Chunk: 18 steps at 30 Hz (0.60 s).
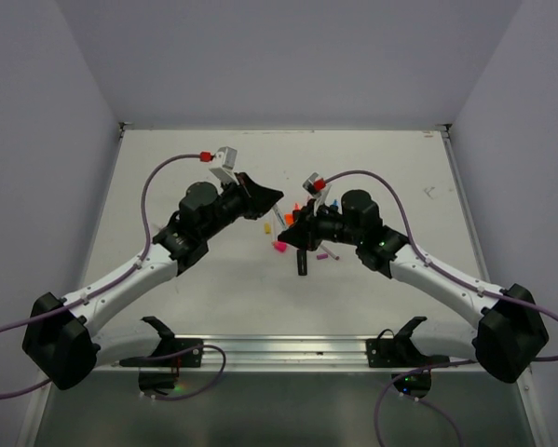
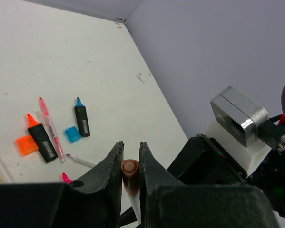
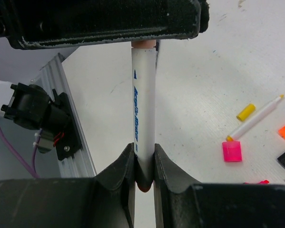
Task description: Open the pen caps
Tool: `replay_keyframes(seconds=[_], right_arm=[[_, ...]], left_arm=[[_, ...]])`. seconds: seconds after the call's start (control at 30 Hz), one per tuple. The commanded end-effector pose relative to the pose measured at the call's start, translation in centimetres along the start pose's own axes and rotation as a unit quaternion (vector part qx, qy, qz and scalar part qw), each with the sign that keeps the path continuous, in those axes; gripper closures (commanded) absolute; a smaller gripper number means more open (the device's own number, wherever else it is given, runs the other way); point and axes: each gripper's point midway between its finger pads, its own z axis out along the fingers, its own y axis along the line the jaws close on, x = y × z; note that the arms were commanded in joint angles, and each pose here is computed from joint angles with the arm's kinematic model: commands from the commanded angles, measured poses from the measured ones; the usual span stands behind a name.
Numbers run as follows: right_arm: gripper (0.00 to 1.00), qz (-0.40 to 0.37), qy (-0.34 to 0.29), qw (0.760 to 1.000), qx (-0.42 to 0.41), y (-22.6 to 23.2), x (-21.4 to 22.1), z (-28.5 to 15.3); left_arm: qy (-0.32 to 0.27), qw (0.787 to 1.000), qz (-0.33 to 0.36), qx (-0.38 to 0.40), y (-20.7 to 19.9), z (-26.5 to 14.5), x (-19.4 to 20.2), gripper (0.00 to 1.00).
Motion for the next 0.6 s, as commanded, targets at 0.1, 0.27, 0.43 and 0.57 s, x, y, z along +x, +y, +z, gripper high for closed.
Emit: replay_keyframes(seconds=[0.1, 0.27, 0.43, 0.57], right_arm=[[1.00, 0.035, 0.094, 0.995, 0.011, -0.7, 7.1, -1.9], [1.00, 0.038, 0.101, 0.994, 0.015, -1.0, 8.5, -2.3], [1.00, 0.042, 0.087, 0.994, 0.058, -1.9, 8.2, -3.2], [1.00, 0.046, 0.087, 0.984, 0.147, -4.7, 8.2, -4.2]], left_arm=[[-0.283, 0.952, 0.010, -0.114, 1.1, -2.8, -15.0, 1.00], [-0.331, 0.933, -0.009, -0.145, 2.1, -3.5, -16.9, 1.00], [-0.277, 0.952, 0.028, -0.127, 1.3, -1.4, -15.6, 1.00], [-0.170, 0.979, 0.055, -0.100, 1.3, 1.3, -11.4, 1.00]])
